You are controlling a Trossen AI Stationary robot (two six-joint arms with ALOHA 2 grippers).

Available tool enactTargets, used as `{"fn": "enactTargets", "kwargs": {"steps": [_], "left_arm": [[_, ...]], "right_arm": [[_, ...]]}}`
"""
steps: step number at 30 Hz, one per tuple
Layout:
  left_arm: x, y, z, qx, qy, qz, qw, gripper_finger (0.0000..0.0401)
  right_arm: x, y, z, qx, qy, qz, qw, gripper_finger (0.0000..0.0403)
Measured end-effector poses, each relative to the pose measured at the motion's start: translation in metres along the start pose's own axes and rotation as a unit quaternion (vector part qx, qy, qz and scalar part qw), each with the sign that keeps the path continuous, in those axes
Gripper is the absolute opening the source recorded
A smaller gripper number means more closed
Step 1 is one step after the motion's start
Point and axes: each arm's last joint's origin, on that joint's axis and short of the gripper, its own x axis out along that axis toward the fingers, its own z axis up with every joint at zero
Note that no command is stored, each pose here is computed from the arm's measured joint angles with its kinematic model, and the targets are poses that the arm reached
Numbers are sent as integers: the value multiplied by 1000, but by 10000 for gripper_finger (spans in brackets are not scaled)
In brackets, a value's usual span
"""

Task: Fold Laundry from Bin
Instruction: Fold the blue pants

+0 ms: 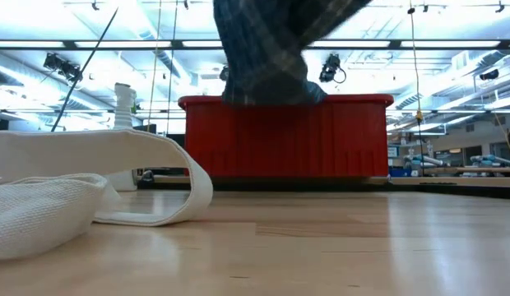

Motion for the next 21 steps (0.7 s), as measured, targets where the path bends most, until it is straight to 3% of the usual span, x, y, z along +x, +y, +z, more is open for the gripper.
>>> {"fn": "enactTargets", "kwargs": {"steps": [8,13,21], "left_arm": [[7,-3,43,24,35,18,999,9],[7,-4,67,72,0,33,997,9],[15,-16,90,110,-71,20,991,9]], "right_arm": [[-7,-7,54,-33,-24,12,999,7],[-12,-4,80,-83,-78,31,993,8],[-9,1,107,-190,-157,0,969,8]]}}
